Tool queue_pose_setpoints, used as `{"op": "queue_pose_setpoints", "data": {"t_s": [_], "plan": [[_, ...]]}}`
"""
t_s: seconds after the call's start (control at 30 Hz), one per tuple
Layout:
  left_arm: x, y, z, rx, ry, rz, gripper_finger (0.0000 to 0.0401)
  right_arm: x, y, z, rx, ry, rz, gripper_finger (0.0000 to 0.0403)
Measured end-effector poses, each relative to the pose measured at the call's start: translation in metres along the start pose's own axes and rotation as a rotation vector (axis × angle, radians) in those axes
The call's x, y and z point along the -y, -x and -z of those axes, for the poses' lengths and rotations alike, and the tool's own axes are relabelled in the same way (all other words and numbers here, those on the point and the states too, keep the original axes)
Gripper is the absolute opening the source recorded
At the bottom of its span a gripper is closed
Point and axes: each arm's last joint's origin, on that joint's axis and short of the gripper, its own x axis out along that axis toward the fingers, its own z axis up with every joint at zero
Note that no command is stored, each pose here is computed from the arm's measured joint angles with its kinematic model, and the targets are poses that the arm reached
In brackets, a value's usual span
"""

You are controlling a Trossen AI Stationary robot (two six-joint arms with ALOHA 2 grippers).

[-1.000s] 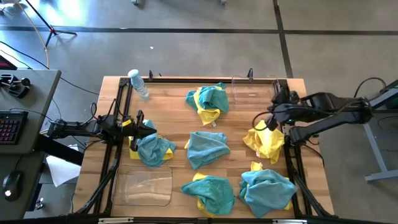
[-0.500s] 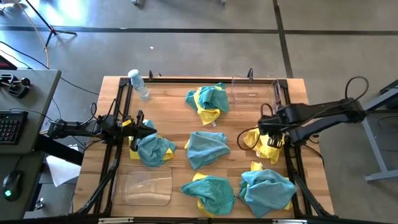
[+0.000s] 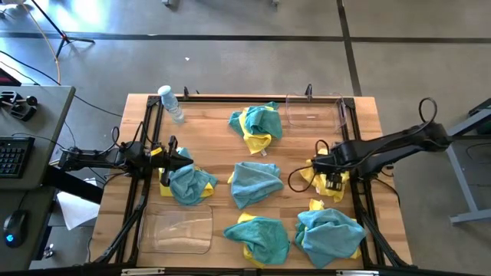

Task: Sort microfiber towel by color & place in baskets
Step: Put the yellow microfiber towel into the top transparent bin

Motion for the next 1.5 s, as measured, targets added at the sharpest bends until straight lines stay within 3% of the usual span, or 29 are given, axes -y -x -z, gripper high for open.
{"op": "queue_pose_setpoints", "data": {"t_s": [0.17,0.33,0.4,0.57,0.77,1.17,1.5], "plan": [[0.000,0.000,0.000,0.000,0.000,0.000,0.0001,-0.001,-0.007,-0.002,-0.028,0.004,-0.005,0.0172],[0.000,0.000,0.000,0.000,0.000,0.000,0.0001,-0.001,-0.008,-0.001,-0.042,0.003,-0.010,0.0045],[0.000,0.000,0.000,0.000,0.000,0.000,0.0001,-0.001,-0.006,-0.001,-0.039,0.000,-0.013,0.0013],[0.000,0.000,0.000,0.000,0.000,-0.001,0.0001,0.001,0.016,-0.003,-0.018,-0.038,0.013,0.0007],[0.000,0.000,0.000,0.000,0.000,-0.001,0.0001,0.007,0.076,-0.008,0.089,-0.087,0.035,0.0002],[0.000,0.000,0.000,0.000,0.000,0.000,0.0001,0.038,0.214,0.005,0.660,-0.320,0.149,0.0001],[0.000,0.000,0.000,0.000,0.000,0.000,0.0001,0.074,0.281,0.017,1.055,-0.520,0.411,0.0000]]}}
